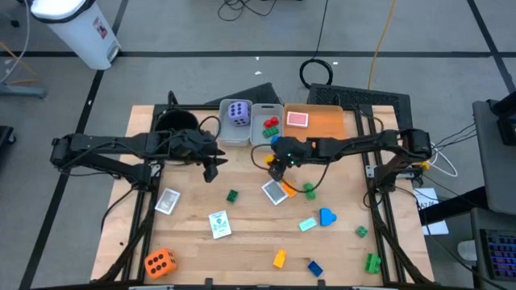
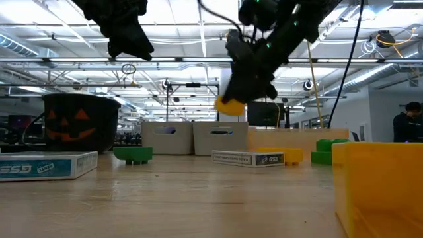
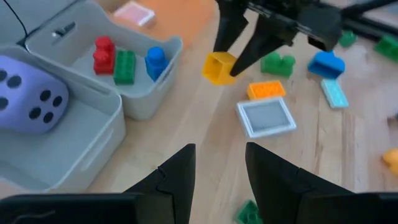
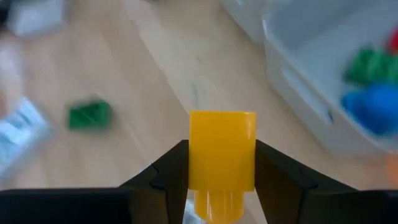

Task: Pick & Place Toys
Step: Put the yellow gamepiece into the right gray bin

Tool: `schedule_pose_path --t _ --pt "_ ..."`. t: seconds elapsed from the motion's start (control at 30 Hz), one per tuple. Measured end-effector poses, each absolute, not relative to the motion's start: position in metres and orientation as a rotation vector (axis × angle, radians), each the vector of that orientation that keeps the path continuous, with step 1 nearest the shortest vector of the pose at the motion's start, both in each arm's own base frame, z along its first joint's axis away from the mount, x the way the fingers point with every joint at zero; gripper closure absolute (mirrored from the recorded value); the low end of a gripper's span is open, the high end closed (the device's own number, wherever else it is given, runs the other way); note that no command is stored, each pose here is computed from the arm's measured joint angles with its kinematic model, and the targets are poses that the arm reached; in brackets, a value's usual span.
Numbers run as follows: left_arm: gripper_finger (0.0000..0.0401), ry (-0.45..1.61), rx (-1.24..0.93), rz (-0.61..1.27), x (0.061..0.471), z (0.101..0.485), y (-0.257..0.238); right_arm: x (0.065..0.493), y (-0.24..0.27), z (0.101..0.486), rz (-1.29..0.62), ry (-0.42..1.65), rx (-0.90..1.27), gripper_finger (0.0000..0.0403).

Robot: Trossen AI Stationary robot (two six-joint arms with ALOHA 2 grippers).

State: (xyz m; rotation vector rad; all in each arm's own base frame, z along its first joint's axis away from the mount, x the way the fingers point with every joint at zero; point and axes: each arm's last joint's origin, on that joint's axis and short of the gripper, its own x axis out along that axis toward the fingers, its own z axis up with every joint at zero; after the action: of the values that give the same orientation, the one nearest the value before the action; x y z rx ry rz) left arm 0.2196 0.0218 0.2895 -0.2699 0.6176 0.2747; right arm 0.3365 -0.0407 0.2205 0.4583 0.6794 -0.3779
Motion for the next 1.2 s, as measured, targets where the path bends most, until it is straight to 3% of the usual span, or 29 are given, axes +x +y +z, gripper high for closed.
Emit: schedule_pose_path --t 0.27,0.53,0.77,1.2 --pt "0.0254 0.512 -0.265 0.304 0.223 0.298 0.036 0.330 -0.040 0.266 -0.330 0.413 0.516 0.0254" --pt "0.0253 0.368 -0.180 0.216 0.228 0.312 0.048 0.330 -0.040 0.296 -0.234 0.190 0.592 0.0260" --pt "0.0251 0.273 -0.070 0.166 0.231 0.321 0.051 0.331 -0.041 0.302 -0.098 0.158 0.654 0.0256" --pt "0.0156 0.260 -0.313 -0.106 0.259 0.345 0.052 0.331 -0.039 0.303 -0.021 0.169 0.633 0.0259"
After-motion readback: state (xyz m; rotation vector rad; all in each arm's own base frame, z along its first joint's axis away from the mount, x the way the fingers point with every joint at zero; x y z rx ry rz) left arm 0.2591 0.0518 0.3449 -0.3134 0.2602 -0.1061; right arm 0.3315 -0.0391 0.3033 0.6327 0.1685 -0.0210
